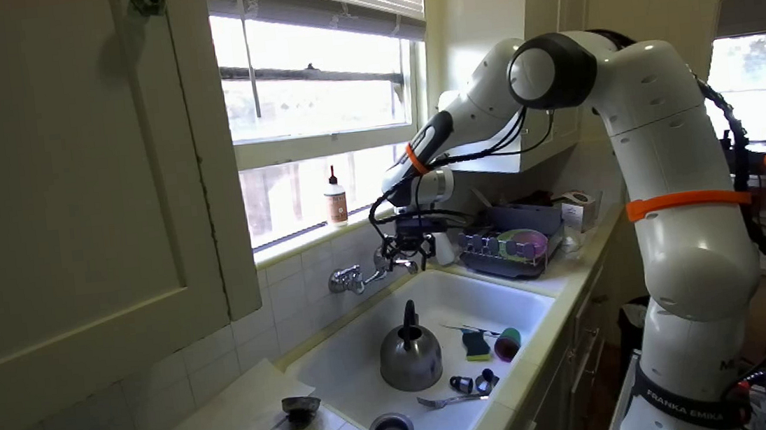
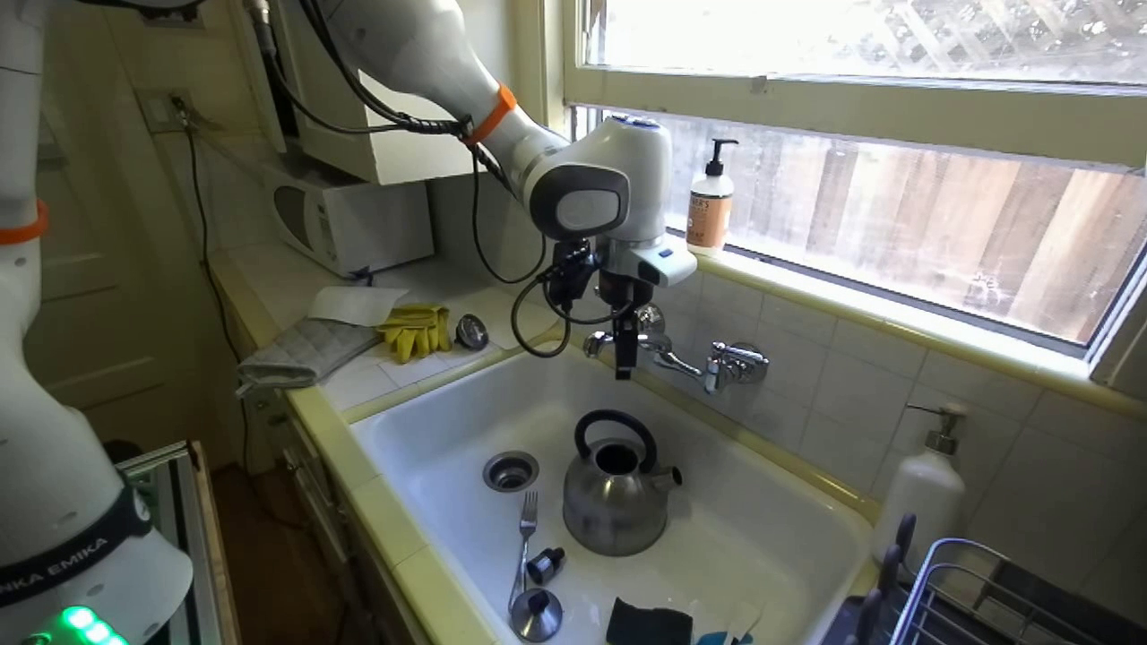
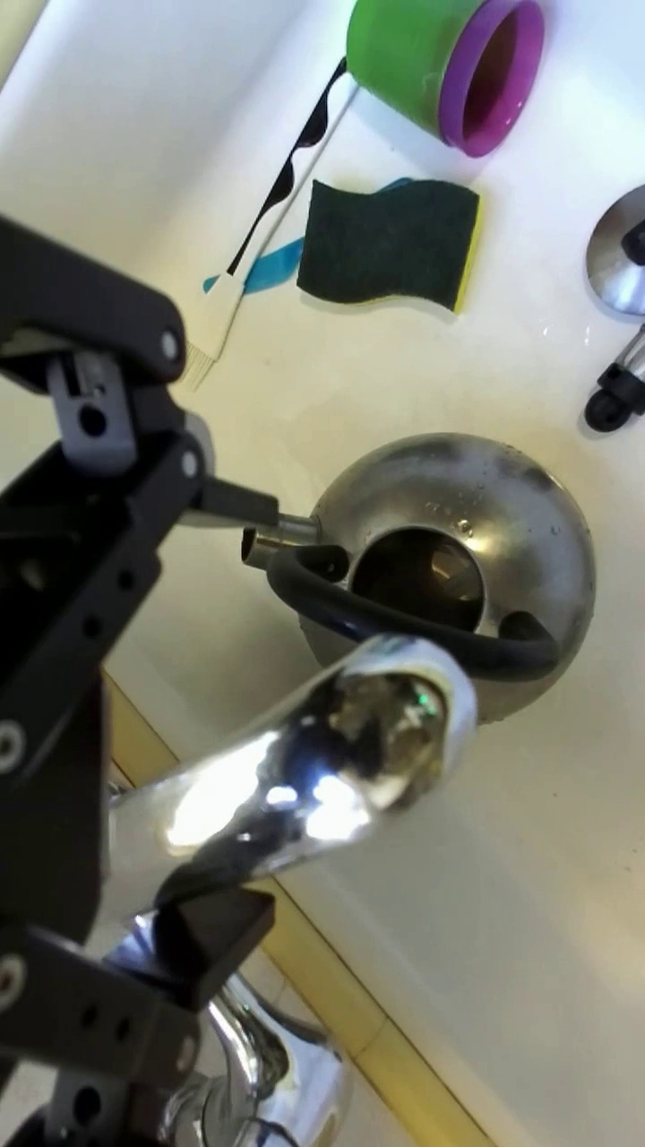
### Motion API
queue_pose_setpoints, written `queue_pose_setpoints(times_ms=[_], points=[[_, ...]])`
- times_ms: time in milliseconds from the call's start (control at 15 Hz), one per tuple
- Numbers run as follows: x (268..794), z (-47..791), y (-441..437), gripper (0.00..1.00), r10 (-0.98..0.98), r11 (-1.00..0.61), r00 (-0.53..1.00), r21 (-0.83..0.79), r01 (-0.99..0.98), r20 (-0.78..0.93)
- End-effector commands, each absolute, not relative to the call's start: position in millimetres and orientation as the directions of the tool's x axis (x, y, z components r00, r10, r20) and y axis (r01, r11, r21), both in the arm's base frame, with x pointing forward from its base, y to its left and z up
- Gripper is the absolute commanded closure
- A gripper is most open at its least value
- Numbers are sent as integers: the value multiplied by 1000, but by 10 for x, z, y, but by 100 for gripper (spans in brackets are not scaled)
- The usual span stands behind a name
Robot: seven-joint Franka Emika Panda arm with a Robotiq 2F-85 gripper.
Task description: Move the kettle to the left, then move the tap faucet to the right, then move the kettle forward, then open and close the tap
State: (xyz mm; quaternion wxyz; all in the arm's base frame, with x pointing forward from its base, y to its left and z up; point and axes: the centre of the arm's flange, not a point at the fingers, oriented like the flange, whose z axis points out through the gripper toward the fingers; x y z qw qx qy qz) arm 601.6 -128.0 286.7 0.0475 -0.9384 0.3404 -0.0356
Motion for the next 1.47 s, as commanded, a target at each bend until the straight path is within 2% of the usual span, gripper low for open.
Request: queue_pose_setpoints(times_ms=[0, 667, 1400], points=[[5723, 2868, -1476, 0, -651, -756, 759, -89, -648, 2], [5424, 2714, -1279, 0, -625, -780, 779, -79, -621, 38], [5225, 2681, -1103, 0, -629, -772, 777, -96, -628, -20]])
